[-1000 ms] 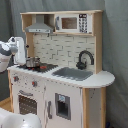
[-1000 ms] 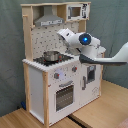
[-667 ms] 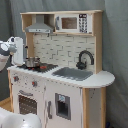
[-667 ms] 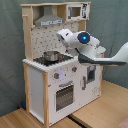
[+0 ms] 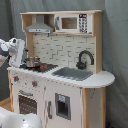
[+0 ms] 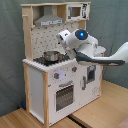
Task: Play with the kitchen
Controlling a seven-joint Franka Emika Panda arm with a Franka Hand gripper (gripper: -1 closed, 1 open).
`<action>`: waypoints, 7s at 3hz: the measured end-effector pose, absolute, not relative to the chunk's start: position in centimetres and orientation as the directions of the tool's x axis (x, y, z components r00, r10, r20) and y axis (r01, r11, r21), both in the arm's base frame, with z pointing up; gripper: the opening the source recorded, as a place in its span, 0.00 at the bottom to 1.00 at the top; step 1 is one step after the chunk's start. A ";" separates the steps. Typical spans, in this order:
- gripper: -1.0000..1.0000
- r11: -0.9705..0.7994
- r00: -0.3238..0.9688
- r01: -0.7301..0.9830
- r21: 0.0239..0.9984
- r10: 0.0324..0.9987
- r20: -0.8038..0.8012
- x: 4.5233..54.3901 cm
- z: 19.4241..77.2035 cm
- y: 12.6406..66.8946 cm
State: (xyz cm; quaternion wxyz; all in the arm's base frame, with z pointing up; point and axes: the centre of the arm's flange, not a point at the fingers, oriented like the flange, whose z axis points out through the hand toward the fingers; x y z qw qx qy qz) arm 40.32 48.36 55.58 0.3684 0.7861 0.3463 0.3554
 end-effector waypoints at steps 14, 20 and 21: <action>1.00 -0.775 0.778 0.599 0.202 0.623 0.080 48.9 56.0 49.4; 1.00 -0.641 0.825 0.385 0.664 0.561 0.062 36.4 64.6 52.3; 1.00 -0.594 0.837 0.331 0.733 0.543 0.063 33.8 64.5 53.3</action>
